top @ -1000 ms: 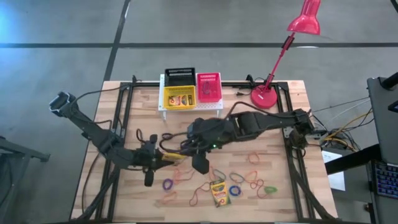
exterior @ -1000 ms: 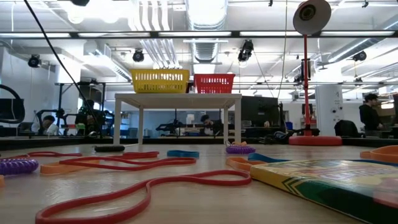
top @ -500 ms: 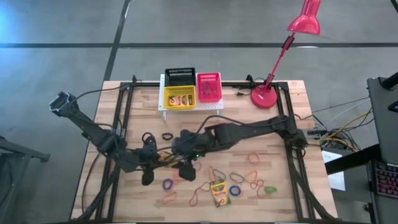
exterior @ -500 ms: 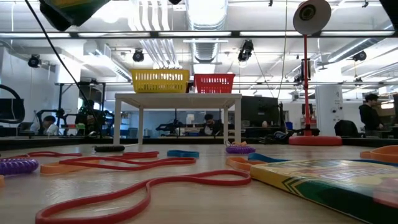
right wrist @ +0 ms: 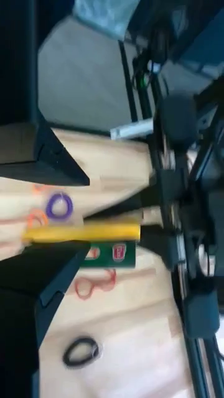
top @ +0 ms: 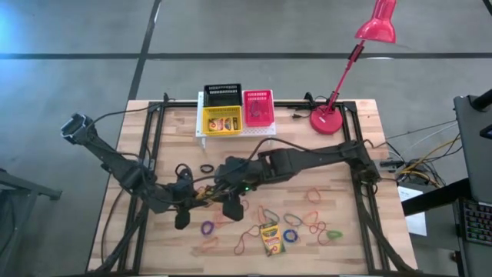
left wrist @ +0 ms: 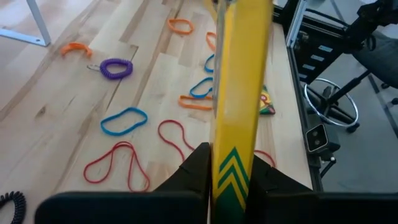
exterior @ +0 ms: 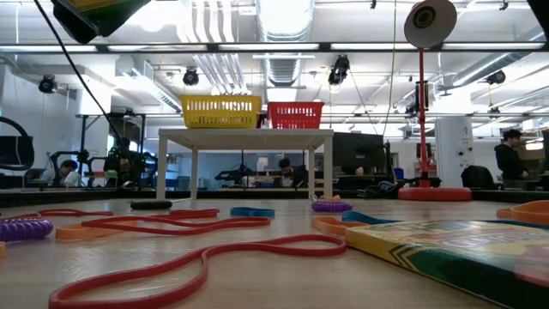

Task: Pick & Place Office Desk Supplies
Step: Put the yellow crayon box into the yellow basket on the shelf

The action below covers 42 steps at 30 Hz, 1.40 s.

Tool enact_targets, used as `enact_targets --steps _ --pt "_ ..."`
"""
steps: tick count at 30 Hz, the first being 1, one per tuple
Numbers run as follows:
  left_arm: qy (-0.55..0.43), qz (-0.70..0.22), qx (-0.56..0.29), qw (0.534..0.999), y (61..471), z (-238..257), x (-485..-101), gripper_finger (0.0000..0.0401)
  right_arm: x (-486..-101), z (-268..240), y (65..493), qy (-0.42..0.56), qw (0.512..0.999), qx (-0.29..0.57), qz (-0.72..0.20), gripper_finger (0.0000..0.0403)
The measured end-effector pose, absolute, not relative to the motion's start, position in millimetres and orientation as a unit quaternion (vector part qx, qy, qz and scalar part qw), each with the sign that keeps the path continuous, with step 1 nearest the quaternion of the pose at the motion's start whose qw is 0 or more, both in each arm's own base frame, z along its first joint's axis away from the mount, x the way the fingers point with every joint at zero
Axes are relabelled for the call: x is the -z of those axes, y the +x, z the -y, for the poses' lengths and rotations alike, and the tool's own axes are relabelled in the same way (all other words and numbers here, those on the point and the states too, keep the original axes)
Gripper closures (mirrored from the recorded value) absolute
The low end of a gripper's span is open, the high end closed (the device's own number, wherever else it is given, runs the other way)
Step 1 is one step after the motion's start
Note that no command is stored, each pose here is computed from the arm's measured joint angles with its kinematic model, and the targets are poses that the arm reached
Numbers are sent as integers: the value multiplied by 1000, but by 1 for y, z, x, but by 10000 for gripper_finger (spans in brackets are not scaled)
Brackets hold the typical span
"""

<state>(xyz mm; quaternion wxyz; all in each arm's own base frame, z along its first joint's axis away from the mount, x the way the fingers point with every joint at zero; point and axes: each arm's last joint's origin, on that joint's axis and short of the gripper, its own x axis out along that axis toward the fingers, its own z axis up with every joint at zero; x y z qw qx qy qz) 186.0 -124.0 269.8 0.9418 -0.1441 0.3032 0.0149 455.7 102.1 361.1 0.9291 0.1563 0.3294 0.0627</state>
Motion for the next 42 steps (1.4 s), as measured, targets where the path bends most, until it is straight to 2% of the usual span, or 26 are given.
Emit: enact_targets --steps 5,11,16,20,32,36,42 --pt "-143 -314 -8 939 185 124 -264 355 -366 -96 449 156 924 -61 -344 200" --pt "-143 -318 -4 937 185 124 -261 354 -340 -97 463 132 919 -64 -367 120" --pt "-143 -319 -4 937 185 124 -261 354 -330 -101 475 138 922 -93 -351 99" --pt "-143 -319 -4 937 185 124 -261 354 -332 -100 476 145 928 -70 -337 136" --pt "-166 -311 -14 936 187 122 -263 348 -324 -98 477 145 924 -52 -350 333" --pt "-181 -297 -24 937 190 115 -268 308 -324 -91 474 146 918 -45 -365 380" --pt "-201 -250 -28 947 183 97 -293 230 -351 -61 447 153 904 -16 -399 377"
